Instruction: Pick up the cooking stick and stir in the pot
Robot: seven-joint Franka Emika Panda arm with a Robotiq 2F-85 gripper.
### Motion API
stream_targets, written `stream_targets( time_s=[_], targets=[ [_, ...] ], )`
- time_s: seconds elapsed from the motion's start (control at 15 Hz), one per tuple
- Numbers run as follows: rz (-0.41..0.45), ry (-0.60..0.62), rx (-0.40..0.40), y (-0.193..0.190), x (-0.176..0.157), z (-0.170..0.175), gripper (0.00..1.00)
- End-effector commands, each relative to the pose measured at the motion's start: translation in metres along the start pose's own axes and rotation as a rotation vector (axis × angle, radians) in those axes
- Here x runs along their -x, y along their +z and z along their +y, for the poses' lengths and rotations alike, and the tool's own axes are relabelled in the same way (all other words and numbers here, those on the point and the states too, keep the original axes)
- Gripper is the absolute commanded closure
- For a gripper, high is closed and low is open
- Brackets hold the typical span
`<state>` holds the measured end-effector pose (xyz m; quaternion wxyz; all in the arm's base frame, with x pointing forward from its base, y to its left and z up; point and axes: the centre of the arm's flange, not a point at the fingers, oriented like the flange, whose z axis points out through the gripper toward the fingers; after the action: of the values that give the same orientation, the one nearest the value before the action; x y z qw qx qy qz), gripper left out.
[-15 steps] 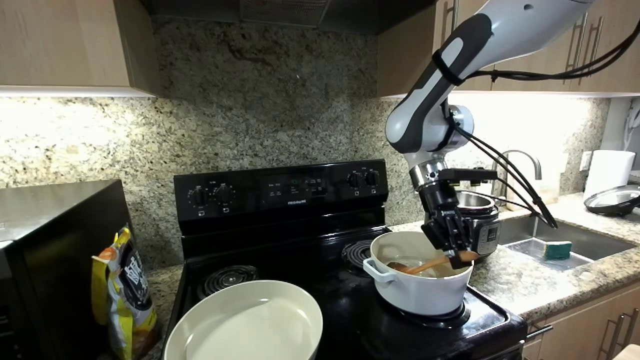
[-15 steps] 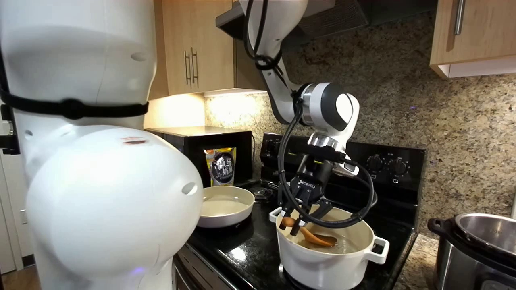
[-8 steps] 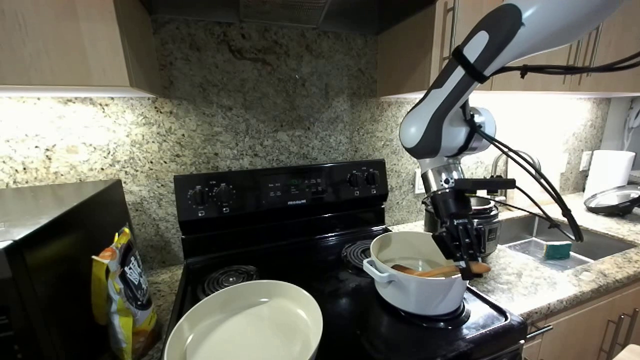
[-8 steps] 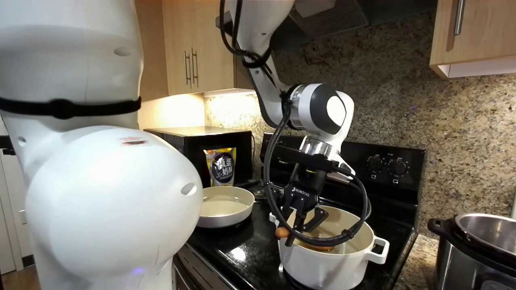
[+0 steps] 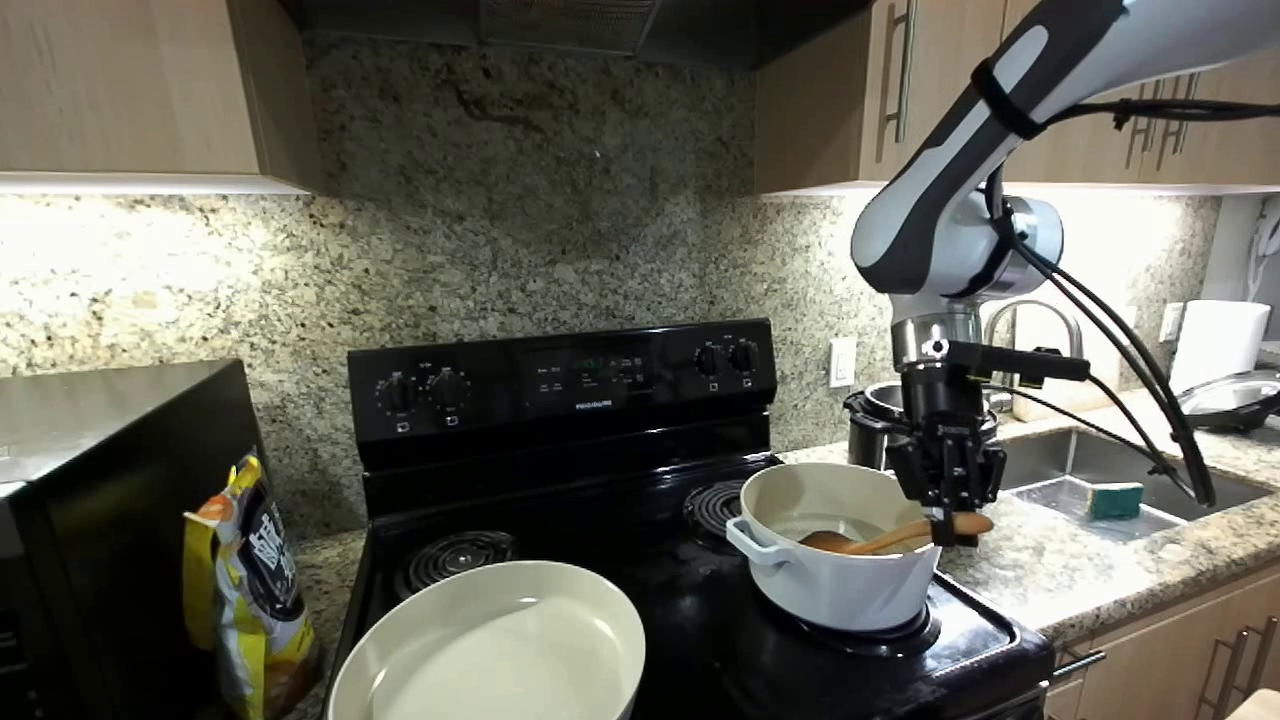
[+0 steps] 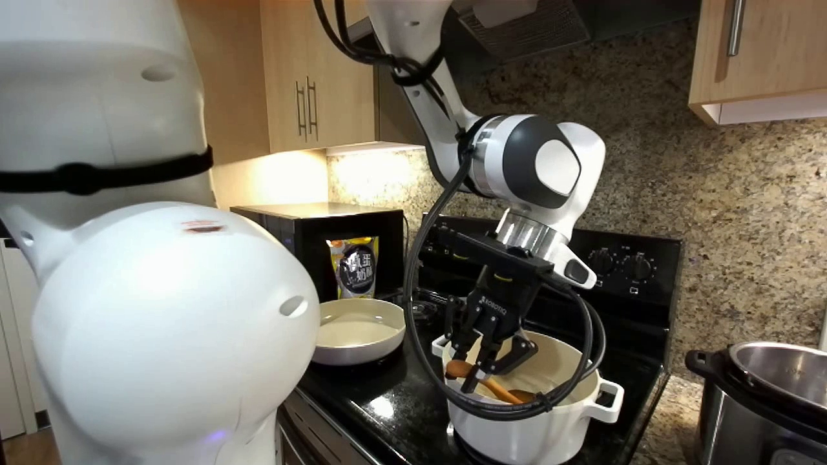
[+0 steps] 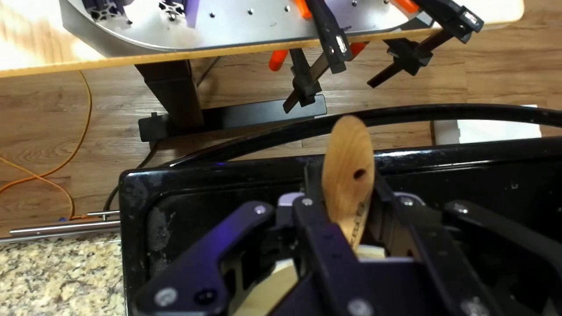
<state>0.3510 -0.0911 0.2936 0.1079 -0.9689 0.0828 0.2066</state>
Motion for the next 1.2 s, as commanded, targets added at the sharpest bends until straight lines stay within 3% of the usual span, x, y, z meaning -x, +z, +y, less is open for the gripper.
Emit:
stream_targets(
  time_s=[0.0, 0.27, 0.53, 0.73, 1.13],
  targets=[
    [0.041, 0.04, -0.068, -0.014, -0.002, 0.008, 0.9],
    [0.05, 0.074, -0.104, -0.032, -0.023, 0.007, 0.9],
    [0.024, 0.052, -0.088, -0.039, -0.034, -0.004, 0.9],
    [0.016, 0.054, -0.07, -0.036, -0.032, -0.01, 0.9],
    [0.079, 0.078, -0.113, -0.031, -0.002, 0.008, 0.9]
  ],
)
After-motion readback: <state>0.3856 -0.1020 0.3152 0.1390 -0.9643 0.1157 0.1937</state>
